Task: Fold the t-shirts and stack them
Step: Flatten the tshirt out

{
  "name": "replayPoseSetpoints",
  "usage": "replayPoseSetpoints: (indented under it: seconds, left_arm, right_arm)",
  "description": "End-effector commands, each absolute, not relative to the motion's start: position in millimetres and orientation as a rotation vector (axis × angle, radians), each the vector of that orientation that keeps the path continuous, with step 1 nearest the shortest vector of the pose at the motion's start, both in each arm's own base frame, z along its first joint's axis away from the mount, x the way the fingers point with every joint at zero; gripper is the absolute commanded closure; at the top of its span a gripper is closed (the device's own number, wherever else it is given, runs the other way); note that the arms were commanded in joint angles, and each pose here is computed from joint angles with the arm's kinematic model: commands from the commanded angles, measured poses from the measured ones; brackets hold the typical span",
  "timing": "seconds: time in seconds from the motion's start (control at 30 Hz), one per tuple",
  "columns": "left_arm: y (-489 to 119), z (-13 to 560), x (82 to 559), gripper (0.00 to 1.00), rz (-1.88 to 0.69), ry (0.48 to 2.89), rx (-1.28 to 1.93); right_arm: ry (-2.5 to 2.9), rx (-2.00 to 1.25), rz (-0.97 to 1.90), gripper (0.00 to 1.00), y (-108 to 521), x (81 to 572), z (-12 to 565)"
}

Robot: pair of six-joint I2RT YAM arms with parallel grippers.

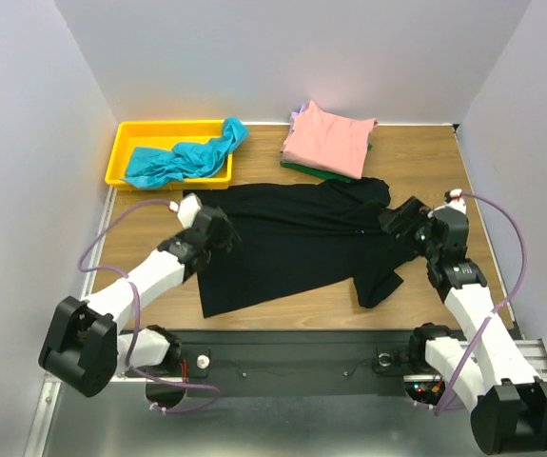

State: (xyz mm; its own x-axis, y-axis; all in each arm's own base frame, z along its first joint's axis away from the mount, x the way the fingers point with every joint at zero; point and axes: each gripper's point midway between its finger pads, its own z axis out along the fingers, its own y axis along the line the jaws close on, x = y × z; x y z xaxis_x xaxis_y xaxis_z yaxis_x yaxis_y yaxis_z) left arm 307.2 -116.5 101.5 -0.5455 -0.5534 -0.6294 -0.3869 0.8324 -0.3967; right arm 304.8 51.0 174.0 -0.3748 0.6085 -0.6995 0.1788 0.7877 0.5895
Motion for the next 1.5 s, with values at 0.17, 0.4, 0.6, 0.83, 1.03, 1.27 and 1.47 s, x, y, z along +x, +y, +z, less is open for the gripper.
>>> replayPoseSetpoints:
  seconds: [0.17,0.4,0.6,0.83,1.03,1.27,1.47]
  left_arm:
    - [-127,45,258,0.05,-0.228,2.367,-0.718]
    - [-118,28,304,0.03,-0.091,2.333,-0.726]
    - [-112,11,345,0.03,-0.014,2.383,-0.721]
    - [-111,66,389,0.03,-0.024,2.279,-0.705]
    - [-81,85,339,0.03,0.004,2.214,-0.853]
    - [-30,47,238,0.02,0.144,2.246,-1.161]
    - [-35,27,210,0.02,0.073,2.303,-1.221]
  right_arm:
    - [2.161,0.546,0.591,0.0,74,276,124]
    - [2.205,0.609,0.512,0.0,63,274,106]
    - [2.183,0.625,0.45,0.0,53,276,107]
    - [2.087,0.673,0.35,0.0,34,283,125]
    - [2.064,0.785,0.38,0.0,34,280,124]
    - [2.049,0.859,0.355,0.0,28,281,120]
    - [2.041,0.878,0.342,0.0,25,279,117]
